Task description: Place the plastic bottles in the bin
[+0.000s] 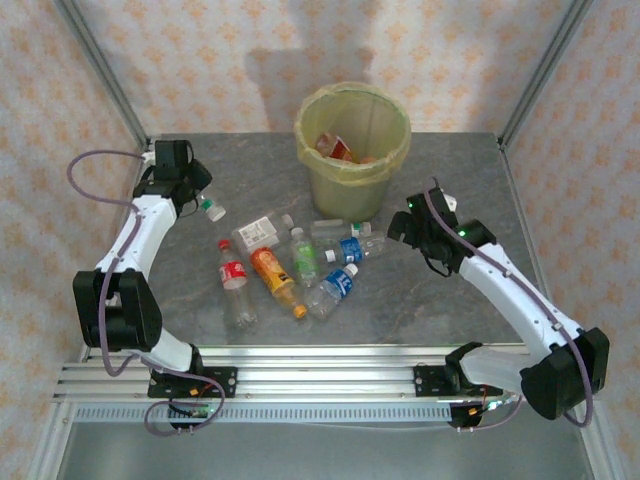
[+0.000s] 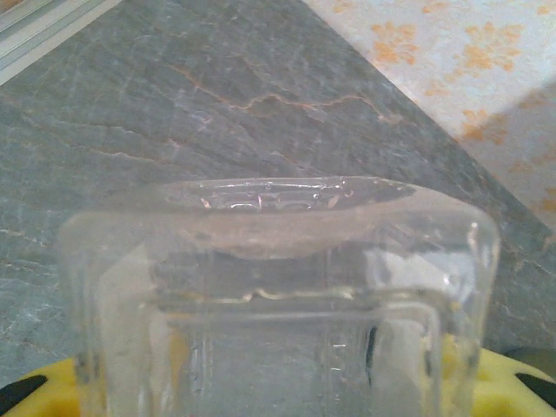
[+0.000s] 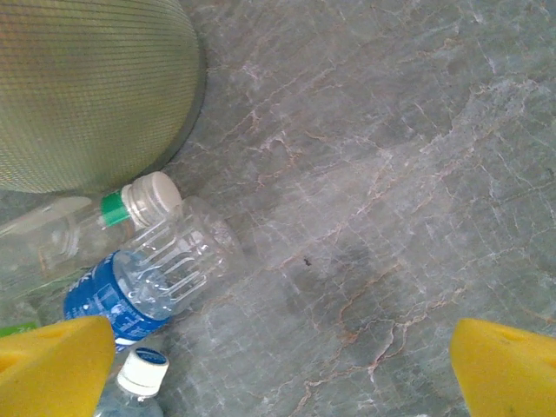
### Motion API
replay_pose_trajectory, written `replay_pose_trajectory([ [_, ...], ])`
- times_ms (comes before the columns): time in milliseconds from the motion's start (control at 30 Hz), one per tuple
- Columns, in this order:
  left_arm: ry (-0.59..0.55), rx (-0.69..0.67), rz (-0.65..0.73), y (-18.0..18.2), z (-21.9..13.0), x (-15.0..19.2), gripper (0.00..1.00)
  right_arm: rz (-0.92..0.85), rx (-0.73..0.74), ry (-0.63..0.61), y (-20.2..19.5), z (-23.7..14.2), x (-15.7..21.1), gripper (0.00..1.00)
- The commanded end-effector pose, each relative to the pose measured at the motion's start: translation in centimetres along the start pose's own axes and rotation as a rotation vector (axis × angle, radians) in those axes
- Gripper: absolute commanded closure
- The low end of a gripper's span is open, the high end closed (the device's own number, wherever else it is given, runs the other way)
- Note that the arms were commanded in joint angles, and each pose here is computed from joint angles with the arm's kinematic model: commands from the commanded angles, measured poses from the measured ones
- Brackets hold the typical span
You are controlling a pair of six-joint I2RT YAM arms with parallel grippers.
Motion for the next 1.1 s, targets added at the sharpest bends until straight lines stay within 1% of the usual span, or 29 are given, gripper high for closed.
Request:
replay_pose_trajectory([
  [0, -0.054, 0.063, 0.055, -2.4, -3.4, -1.3, 0.61, 0.051, 0.046, -0.033, -0.7, 0.4, 0.4, 0.01],
  [233, -0.077, 0.253, 0.101, -8.3, -8.5, -2.1, 0.62, 0.095, 0.065, -0.008, -1.2, 2.2, 2.4, 0.01],
  [433, -0.061, 0.439, 0.148, -14.6, -12.2, -0.6, 0.62, 0.107, 0.087, -0.016, -1.9, 2.4, 3.2, 0.01],
  [467, -0.062, 0.468, 0.179, -15.7, -12.7, -0.2, 0.62, 0.106, 0.088, -0.016, -1.9, 2.3, 3.2, 0.01],
  [667, -0.027, 0.611, 0.23, -21.8, -14.3, 2.2, 0.62, 0.105, 0.103, -0.015, -2.1, 2.2, 3.4, 0.01],
  [900, 0.0, 0.729, 0.324, -27.5, -15.6, 5.0, 0.62, 0.118, 0.118, -0.027, -2.4, 2.3, 3.4, 0.01],
  [1067, 0.045, 0.843, 0.401, -31.2, -15.3, 8.7, 0.62, 0.122, 0.114, -0.018, -2.2, 2.7, 3.6, 0.01],
])
Point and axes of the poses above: each hand's point on the last joint's axis, 136 mm out from that joint toward the fingers, its own z axis out along the fingers, its own y axis along the line the jaws close on, x = y × z, the point moved 7 cm from there along -z, back along the fingers, and after that the axes turned 15 degrees about -z, right-handed, at the moved point
